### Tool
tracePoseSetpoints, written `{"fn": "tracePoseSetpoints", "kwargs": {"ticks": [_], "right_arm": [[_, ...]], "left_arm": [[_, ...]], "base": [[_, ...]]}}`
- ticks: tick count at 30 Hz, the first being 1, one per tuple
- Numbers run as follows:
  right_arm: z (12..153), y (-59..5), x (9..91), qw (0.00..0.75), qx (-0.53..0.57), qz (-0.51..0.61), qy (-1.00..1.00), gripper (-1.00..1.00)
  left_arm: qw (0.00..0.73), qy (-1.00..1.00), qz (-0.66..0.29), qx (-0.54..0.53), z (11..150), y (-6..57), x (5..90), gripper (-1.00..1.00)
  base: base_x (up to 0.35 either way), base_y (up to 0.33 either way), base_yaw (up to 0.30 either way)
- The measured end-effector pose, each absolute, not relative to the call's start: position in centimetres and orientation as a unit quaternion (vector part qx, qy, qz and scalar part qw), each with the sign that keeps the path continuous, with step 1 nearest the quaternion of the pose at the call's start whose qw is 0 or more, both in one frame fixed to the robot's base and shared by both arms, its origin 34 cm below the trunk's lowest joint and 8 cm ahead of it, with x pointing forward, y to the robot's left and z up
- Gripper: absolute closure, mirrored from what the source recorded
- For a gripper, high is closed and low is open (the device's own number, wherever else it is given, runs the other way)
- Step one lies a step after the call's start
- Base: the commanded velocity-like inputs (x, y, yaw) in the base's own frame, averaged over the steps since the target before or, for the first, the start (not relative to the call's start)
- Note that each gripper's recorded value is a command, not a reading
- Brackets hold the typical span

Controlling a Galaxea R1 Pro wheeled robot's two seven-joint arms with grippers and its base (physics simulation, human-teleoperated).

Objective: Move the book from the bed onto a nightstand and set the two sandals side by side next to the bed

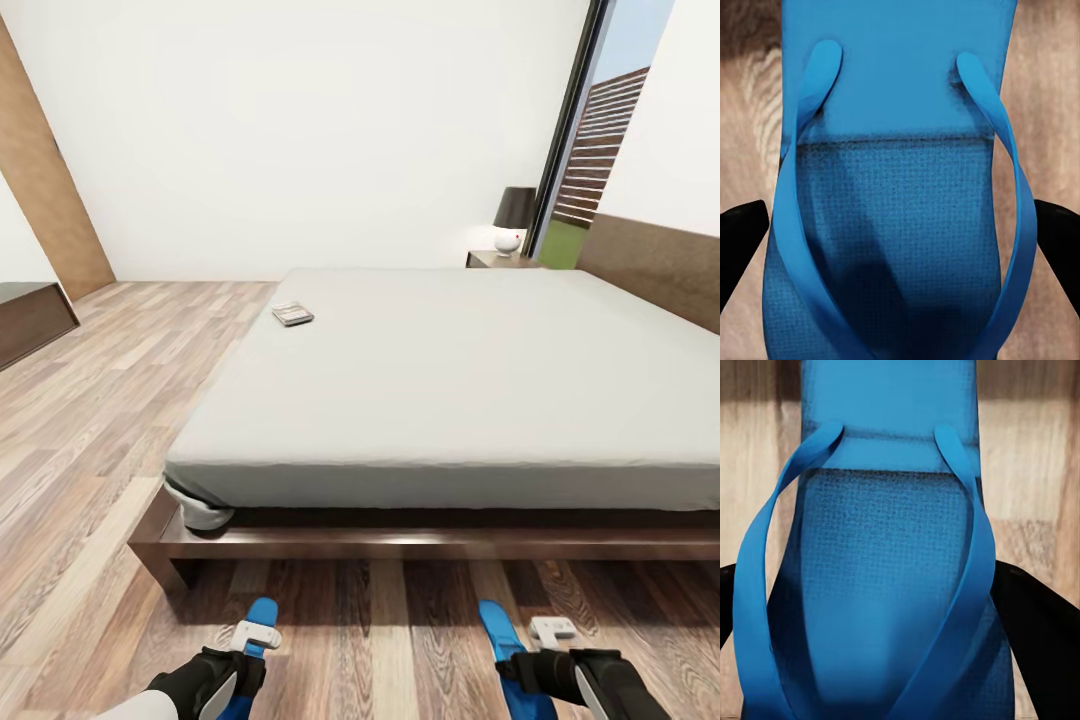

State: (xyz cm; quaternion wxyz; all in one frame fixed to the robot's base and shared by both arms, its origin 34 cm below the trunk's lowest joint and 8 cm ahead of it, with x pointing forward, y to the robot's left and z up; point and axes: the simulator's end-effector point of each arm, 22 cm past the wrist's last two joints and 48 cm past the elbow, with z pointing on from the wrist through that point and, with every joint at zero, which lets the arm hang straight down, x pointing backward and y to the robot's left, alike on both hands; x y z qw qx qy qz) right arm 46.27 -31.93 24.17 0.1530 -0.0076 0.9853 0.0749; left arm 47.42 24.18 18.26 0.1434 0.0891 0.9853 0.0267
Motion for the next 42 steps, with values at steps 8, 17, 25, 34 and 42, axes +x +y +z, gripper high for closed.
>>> {"fn": "tracePoseSetpoints", "kwargs": {"ticks": [8,17,25,34,42], "right_arm": [[26.1,-31.2,46.6,0.161,-0.013,0.075,0.984,1.0],[27.5,-30.6,44.7,0.14,-0.013,0.074,0.987,1.0],[27.7,-32.7,44.8,0.139,-0.006,0.019,0.99,1.0],[28.7,-33.0,44.9,0.151,-0.007,0.003,0.988,1.0],[30.0,-32.1,44.6,0.154,-0.007,0.007,0.988,1.0]], "left_arm": [[0.144,0.985,0.027,0.089,18.3,24.2,47.4,1.0],[0.144,0.985,0.026,0.089,18.3,24.0,47.5,1.0],[0.144,0.985,0.025,0.089,18.3,23.9,47.5,1.0],[0.144,0.985,0.025,0.089,18.3,23.8,47.5,1.0],[0.144,0.985,0.025,0.089,18.3,23.8,47.5,1.0]], "base": [[0.0,0.0,0.0],[0.0,0.0,0.0],[0.0,0.0,0.0],[0.0,0.0,0.0],[0.0,0.0,0.0]]}}
